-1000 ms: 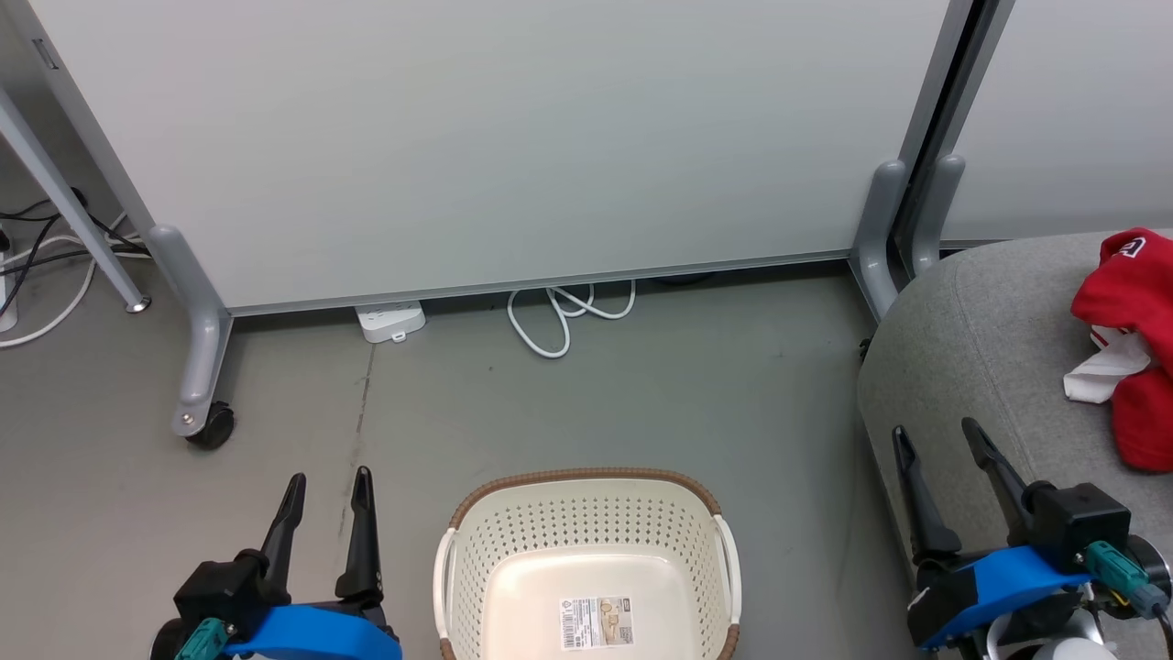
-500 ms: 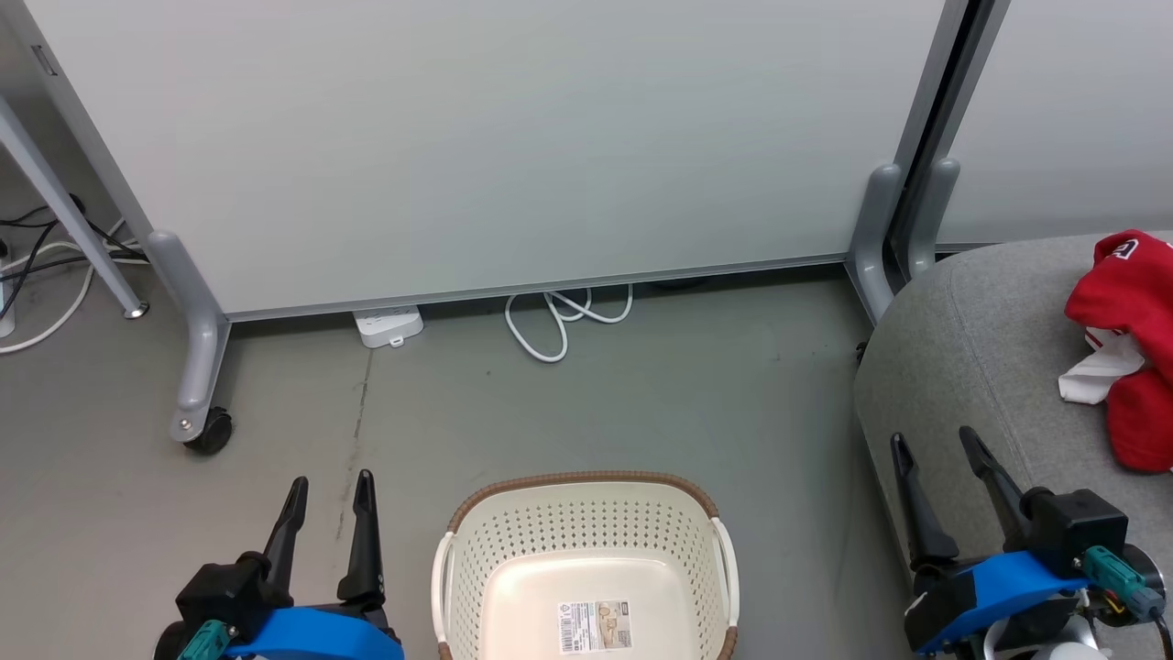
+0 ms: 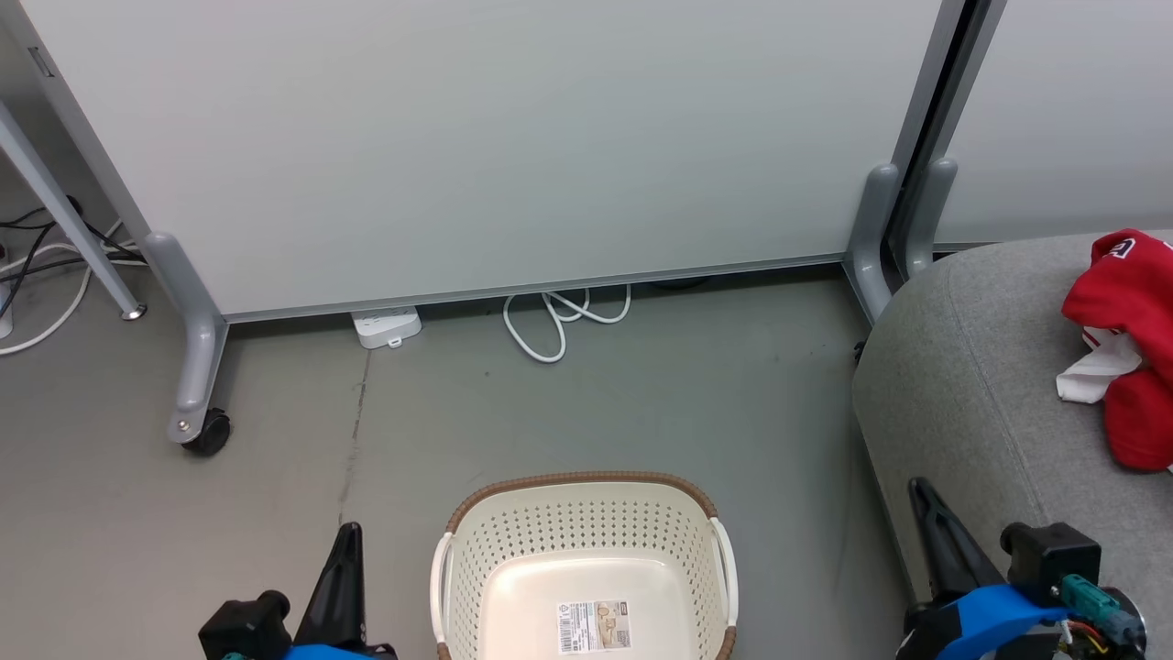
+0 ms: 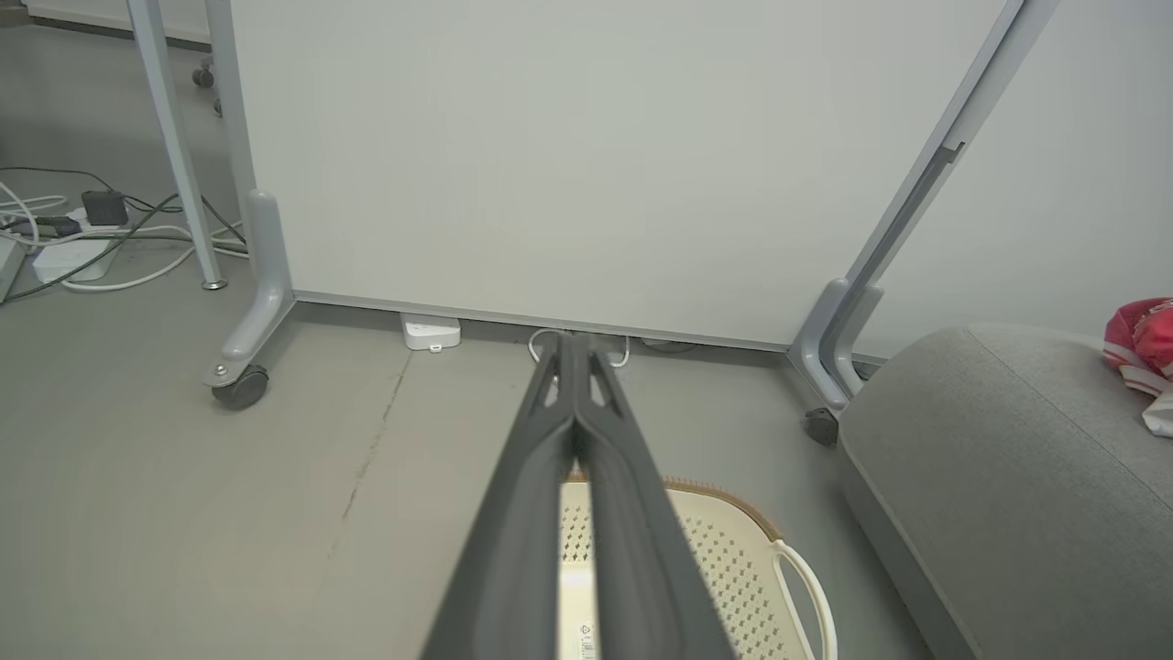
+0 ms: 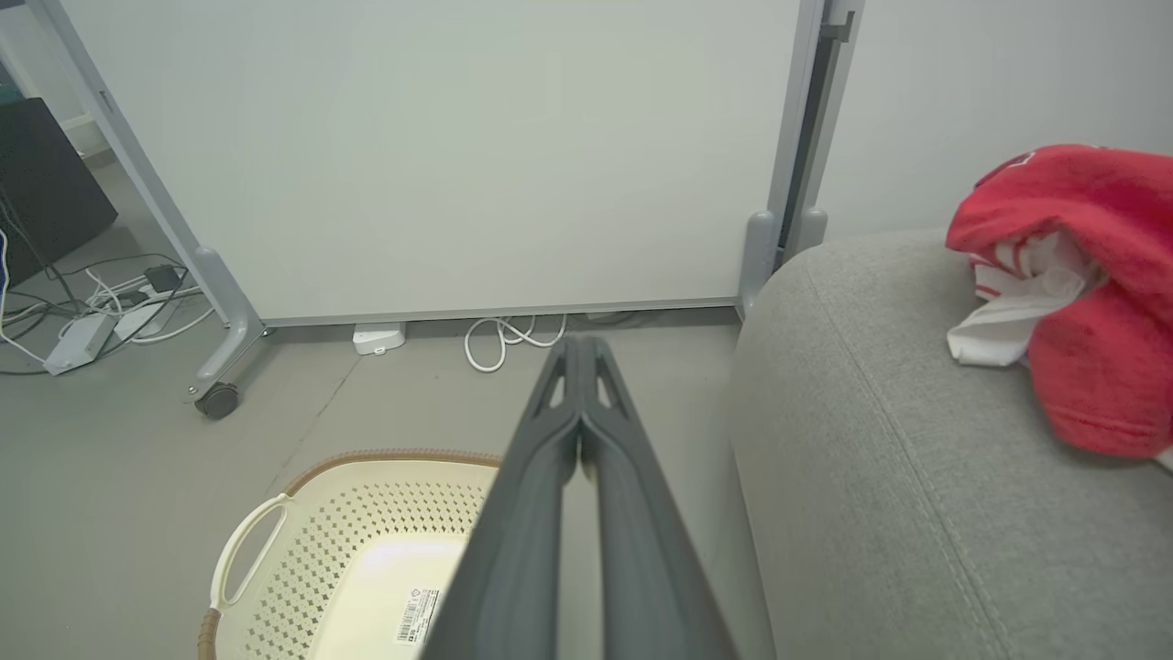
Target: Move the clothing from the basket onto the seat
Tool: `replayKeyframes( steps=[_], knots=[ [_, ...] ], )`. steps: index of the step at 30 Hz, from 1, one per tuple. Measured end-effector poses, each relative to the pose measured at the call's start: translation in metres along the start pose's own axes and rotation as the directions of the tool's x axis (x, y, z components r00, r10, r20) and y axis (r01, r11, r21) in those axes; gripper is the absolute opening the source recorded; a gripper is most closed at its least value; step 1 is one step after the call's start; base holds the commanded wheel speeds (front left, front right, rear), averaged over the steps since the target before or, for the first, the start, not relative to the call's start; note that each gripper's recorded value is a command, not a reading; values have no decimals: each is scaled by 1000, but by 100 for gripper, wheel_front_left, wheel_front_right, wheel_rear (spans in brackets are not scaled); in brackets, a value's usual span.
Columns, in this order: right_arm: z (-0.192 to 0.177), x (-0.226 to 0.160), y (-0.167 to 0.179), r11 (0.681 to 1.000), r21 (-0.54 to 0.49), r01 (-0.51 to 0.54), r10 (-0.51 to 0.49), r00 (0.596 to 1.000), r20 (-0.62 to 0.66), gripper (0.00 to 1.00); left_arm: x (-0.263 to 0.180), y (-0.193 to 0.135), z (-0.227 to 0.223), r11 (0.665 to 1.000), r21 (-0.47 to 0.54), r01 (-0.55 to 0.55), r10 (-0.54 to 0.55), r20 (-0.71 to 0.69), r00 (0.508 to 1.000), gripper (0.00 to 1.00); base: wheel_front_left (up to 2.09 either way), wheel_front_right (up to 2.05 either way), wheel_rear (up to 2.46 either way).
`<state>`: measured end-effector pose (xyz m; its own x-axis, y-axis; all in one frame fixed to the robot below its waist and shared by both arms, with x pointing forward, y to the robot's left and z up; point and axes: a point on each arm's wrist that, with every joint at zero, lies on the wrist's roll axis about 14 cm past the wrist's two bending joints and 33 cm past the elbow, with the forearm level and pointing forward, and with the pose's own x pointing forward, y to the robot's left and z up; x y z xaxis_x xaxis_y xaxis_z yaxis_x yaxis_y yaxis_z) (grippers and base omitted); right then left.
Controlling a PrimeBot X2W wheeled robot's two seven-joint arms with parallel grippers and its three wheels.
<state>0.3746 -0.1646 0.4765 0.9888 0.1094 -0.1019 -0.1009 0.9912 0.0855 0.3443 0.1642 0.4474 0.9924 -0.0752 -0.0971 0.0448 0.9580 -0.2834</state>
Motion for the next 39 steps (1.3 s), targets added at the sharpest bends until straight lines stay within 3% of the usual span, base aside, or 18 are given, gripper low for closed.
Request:
replayKeyframes(
  steps=[5, 16, 26, 39],
  knots=[
    [-20, -5, -1, 1000, 13, 8, -7, 998, -60, 0, -11, 6, -21, 1000, -10, -24, 24, -65, 998, 0, 0, 0, 0],
    [-20, -6, -7, 974, 221, 48, -35, 997, -64, 0, -10, 16, -20, 979, -185, -89, 75, -79, 994, 0, 0, 0, 0],
    [-17, -5, -11, 918, 389, 72, -54, 997, -57, 0, -3, 20, -10, 937, -330, -115, 99, -67, 993, 0, 0, 0, 0],
    [-11, -3, -16, 820, 567, 80, -68, 997, -41, 0, 4, 24, 1, 863, -489, -126, 115, -53, 992, 0, 0, 0, 0]
  ],
)
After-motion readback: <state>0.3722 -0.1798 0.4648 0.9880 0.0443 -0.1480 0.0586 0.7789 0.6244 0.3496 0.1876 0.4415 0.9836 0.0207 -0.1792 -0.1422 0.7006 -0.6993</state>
